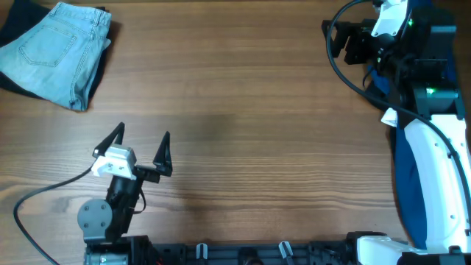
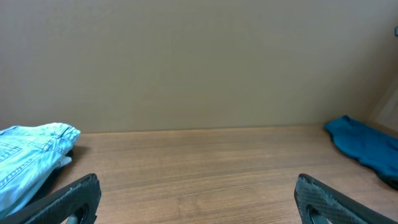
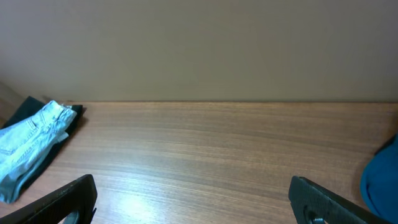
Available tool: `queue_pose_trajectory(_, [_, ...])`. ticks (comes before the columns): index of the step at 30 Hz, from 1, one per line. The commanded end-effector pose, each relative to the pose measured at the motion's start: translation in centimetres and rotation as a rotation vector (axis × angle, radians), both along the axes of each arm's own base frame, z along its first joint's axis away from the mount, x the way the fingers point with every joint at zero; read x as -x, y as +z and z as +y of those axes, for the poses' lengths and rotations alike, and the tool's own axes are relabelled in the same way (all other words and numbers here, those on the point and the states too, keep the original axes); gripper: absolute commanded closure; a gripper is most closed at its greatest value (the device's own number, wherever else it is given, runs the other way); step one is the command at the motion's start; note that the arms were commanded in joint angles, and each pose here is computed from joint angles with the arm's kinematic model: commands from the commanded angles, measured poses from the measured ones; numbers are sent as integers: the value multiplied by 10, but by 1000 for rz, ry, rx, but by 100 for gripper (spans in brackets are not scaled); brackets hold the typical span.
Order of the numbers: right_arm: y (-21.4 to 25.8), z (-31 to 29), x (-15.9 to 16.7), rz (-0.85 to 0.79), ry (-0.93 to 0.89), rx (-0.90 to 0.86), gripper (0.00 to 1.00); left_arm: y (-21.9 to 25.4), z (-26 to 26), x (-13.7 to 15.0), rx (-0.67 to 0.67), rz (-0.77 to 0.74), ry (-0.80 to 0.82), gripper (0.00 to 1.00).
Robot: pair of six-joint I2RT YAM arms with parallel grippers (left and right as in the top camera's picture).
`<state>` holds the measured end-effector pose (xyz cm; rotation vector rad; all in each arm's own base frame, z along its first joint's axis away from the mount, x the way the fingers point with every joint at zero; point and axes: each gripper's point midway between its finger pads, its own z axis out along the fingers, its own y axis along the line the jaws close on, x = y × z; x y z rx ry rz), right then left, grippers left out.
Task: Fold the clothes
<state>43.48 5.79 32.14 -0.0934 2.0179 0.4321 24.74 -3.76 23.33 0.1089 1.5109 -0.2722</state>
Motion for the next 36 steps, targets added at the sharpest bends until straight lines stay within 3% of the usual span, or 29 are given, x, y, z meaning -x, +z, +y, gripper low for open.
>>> queue_pose_trajectory(1, [-1, 2, -2, -5, 10, 16, 0, -2, 2, 5, 15, -23, 25, 0])
queue_pose_trajectory(13, [-1, 2, -2, -5, 10, 16, 0, -30, 3, 7, 16, -28, 27, 0])
queue_pose_trajectory(19, [-1, 2, -2, -5, 10, 16, 0, -72, 3, 5, 21, 126, 30, 0])
queue_pose_trajectory(36, [-1, 2, -2, -5, 10, 16, 0, -72, 3, 5, 20, 125, 29, 0])
